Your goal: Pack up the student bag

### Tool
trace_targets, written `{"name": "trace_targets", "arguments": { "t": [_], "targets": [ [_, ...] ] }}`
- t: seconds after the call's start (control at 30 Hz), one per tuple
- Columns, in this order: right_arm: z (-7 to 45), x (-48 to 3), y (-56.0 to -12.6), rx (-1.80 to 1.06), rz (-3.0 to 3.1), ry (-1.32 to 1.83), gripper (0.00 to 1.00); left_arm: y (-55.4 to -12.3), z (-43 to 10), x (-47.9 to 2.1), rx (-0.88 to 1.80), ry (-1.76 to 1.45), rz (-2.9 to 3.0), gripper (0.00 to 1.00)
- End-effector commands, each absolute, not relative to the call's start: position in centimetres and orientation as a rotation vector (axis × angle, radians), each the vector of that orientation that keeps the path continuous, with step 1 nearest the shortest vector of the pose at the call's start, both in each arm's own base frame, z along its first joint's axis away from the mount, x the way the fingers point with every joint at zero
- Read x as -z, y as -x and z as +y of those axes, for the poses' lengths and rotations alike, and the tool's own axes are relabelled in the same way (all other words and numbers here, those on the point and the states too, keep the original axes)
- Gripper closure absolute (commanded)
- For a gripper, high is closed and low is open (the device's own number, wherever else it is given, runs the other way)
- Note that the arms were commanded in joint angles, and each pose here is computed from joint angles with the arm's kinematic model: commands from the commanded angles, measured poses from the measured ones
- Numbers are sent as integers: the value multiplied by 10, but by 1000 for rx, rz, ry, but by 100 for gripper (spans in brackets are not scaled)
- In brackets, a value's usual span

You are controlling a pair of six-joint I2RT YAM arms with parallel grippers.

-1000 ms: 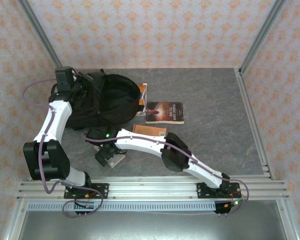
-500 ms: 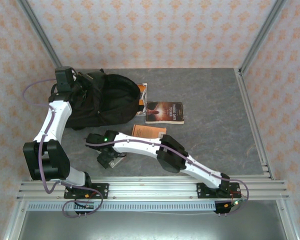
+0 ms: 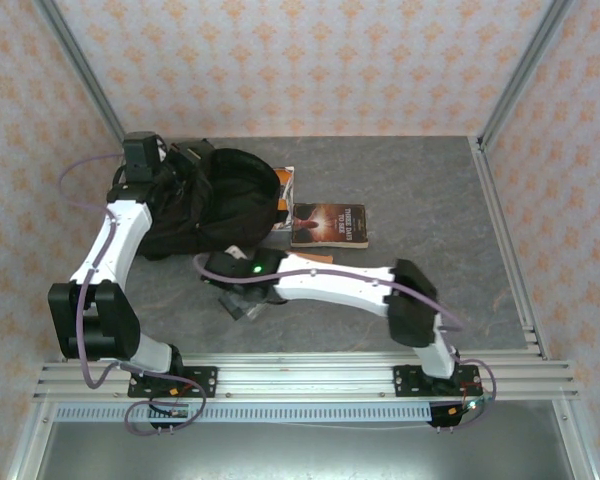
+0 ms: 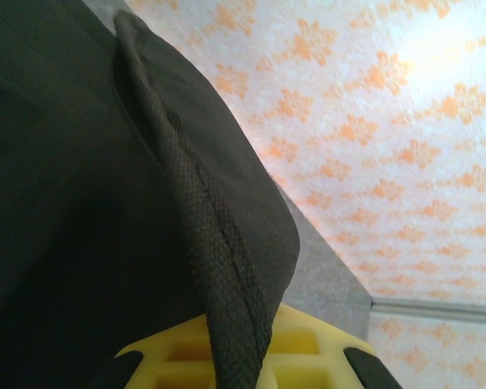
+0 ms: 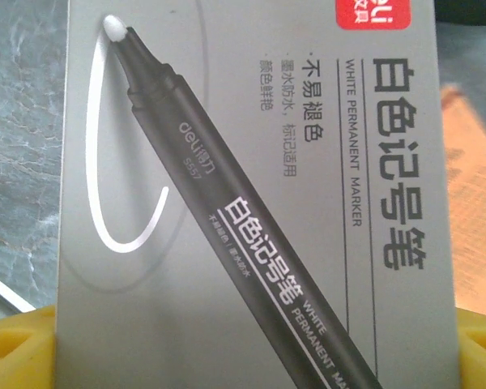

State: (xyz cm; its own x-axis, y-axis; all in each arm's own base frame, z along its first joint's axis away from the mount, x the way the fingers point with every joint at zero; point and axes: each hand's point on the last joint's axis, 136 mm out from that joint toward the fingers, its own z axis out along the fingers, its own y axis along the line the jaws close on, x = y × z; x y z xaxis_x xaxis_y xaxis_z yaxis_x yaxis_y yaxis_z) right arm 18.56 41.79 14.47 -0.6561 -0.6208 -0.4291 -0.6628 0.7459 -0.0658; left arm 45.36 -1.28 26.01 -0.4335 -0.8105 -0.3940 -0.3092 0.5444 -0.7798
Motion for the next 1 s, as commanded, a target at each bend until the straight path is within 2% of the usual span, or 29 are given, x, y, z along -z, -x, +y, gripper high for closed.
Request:
{"name": "trace_targets", "arguments": {
  "t": [0.0,0.27,0.5,0.7,0.97],
  "targets": [
    [384,-188,-213,-150,2433,774,13,-454,-25,-280,799,814,1993,100],
    [301,-247,-249,-208,2363,523,14,-427,-48,-302,771,700,2033,100],
    [305,-279,-276,-275,2354,530,15,-398,-73,-328,869,567,2027,100],
    [337,-265,-294,-318,2423,592,15,-371,-103,-342,932,453,2007,100],
    [360,-214,-305,-275,2599,715,15,-344,-128,-326,934,362,2039,100]
  ]
}}
